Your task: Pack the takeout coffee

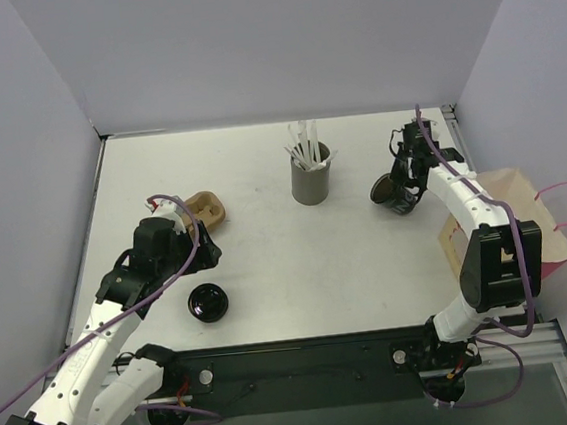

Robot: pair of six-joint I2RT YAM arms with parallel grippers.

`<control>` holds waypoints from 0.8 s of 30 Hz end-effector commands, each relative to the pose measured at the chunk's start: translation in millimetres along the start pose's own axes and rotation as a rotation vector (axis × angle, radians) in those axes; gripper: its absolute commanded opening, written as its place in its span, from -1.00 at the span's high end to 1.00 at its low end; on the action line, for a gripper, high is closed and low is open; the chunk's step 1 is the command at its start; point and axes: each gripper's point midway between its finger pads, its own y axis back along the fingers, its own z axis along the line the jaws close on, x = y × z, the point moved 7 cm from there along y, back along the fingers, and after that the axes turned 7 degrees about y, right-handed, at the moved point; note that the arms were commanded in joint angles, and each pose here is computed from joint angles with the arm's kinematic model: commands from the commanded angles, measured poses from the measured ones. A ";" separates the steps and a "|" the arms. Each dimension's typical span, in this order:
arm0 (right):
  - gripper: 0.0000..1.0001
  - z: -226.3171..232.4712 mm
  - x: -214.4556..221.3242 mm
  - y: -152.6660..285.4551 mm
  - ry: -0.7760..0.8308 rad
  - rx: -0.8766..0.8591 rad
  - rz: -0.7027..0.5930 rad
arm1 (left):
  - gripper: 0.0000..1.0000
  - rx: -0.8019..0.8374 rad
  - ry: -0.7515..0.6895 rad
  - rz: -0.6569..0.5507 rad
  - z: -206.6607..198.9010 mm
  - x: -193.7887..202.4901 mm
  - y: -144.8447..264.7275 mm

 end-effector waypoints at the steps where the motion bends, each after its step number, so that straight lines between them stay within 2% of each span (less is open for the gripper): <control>1: 1.00 1.9 -0.2 8.8 -0.035 -0.066 -0.025 | -0.66 0.017 -0.003 -0.004 -2.7 -1.4 0.9; 14: 1.00 4.6 -5.1 14.7 -0.037 -0.105 -0.038 | -0.66 0.018 -0.004 -0.006 -3.2 -2.3 1.3; 19: 1.00 5.7 -3.4 23.4 -0.038 -0.131 -0.046 | -0.65 0.125 -0.039 0.005 -14.9 -3.8 5.8; 24: 1.00 3.0 -1.9 34.1 -0.053 -0.157 -0.061 | -0.61 0.141 -0.049 -0.016 -19.9 -10.8 9.7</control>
